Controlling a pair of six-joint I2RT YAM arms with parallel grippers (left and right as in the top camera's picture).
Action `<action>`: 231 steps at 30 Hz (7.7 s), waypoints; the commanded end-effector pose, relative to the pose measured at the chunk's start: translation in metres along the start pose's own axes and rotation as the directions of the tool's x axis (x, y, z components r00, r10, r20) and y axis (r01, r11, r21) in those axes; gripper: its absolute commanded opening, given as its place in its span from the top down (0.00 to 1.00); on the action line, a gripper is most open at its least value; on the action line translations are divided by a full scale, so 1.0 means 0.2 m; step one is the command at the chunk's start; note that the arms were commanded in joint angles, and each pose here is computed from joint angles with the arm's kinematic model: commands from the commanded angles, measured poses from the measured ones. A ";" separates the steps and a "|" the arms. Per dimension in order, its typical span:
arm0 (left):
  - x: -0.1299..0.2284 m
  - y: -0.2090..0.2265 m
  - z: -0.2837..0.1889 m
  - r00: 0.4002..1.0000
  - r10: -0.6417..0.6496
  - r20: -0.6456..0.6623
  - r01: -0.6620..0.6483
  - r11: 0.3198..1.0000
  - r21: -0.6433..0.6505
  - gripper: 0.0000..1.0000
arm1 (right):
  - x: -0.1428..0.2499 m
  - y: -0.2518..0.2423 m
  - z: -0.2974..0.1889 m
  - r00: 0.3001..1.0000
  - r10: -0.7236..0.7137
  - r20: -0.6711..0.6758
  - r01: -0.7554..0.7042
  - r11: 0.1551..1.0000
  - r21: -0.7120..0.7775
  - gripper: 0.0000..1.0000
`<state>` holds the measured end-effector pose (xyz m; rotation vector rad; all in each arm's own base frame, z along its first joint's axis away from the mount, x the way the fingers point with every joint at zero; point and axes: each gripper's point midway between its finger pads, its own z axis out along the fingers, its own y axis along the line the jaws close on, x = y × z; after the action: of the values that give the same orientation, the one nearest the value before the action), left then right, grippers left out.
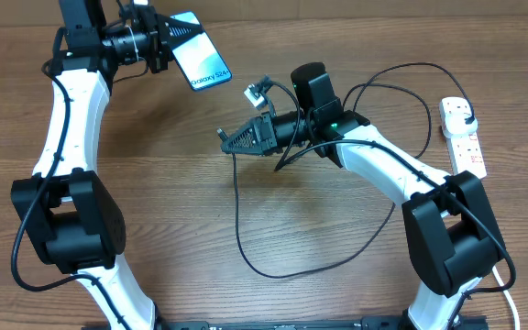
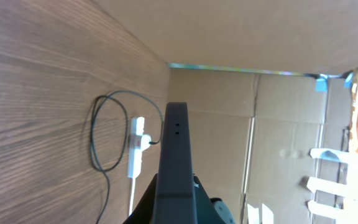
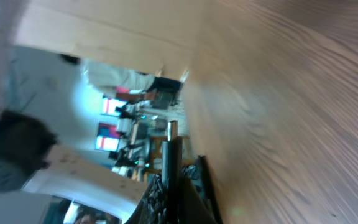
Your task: Plug charger to phone and switch on socket
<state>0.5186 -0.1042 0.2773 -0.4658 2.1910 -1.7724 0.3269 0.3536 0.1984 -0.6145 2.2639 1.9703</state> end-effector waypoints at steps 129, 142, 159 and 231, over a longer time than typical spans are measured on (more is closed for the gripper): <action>0.11 -0.58 0.13 0.993 0.111 -0.036 -0.098 0.959 0.265 0.96 | -0.43 0.66 -0.37 0.947 0.044 0.317 0.057 0.951 -0.305 0.96; 0.11 -0.58 0.13 0.993 0.112 -0.038 -0.098 0.959 0.264 0.96 | -0.46 0.63 -0.37 0.942 0.095 0.323 0.008 0.953 -0.304 0.96; 0.07 -0.57 0.09 0.994 0.108 -0.014 -0.100 0.960 0.262 0.96 | -0.45 0.63 -0.36 0.946 0.082 0.315 0.018 0.954 -0.301 0.96; 0.14 -0.58 0.14 0.984 0.171 -0.056 -0.150 0.952 0.268 0.96 | -0.47 0.65 -0.38 0.936 0.075 0.344 0.037 0.951 -0.308 0.96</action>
<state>0.5248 -0.1539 0.3670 -0.2670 1.9502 -1.9847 0.3832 0.3181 0.3400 -0.2341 1.8405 2.2621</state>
